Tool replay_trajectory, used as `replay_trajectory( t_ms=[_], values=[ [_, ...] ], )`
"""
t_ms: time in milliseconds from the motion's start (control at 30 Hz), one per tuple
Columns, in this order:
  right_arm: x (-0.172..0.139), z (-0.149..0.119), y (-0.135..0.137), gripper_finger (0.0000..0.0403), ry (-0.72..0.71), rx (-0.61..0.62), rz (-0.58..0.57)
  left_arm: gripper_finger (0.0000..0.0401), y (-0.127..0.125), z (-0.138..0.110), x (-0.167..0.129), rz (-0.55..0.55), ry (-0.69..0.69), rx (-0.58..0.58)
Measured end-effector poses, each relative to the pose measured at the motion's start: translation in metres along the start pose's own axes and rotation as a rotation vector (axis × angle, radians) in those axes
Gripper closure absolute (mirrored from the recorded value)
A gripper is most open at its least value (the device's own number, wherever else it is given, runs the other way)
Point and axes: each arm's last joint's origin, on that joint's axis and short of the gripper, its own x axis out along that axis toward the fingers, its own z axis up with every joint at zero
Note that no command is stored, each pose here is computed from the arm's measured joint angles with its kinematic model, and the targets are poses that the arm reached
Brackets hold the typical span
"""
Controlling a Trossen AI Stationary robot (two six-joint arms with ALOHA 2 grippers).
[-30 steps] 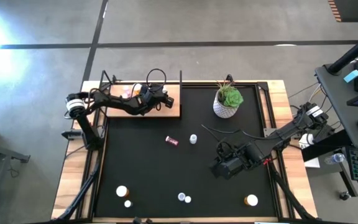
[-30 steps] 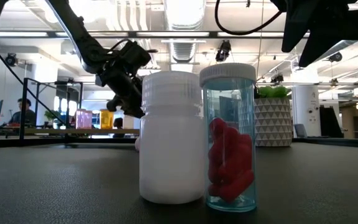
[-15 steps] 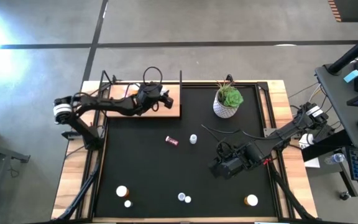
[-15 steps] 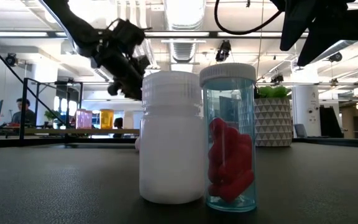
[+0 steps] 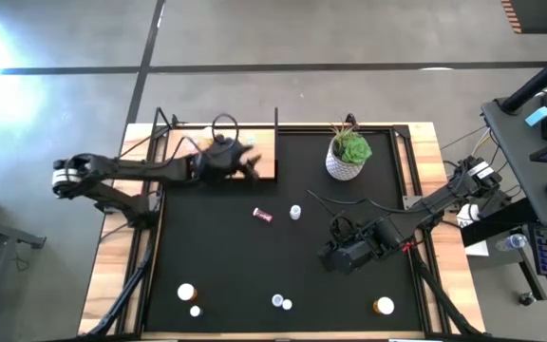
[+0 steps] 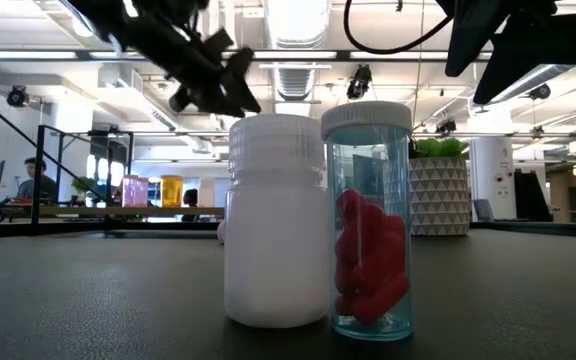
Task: Pick and place medicine bottles onto shelf by color
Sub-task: Put the left orange pill bottle on the shelf aligned with the other orange pill bottle
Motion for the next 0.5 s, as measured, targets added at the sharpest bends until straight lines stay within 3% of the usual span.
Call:
replay_trajectory(
  t_ms=[133, 333, 500],
  values=[
    [0.0, 0.0, 0.001, 0.0181, -0.001, 0.002, 0.006, 0.0222, -0.032, -0.003, -0.033, -0.163, 0.029, -0.009],
    [0.0, 0.0, 0.002, 0.0181, -0.003, 0.006, 0.017, 0.0222, -0.075, -0.015, -0.083, -0.38, 0.083, -0.168],
    [0.0, 0.0, 0.002, 0.0181, -0.003, 0.006, 0.017, 0.0222, -0.108, -0.023, -0.121, -0.484, 0.079, -0.144]
  ],
)
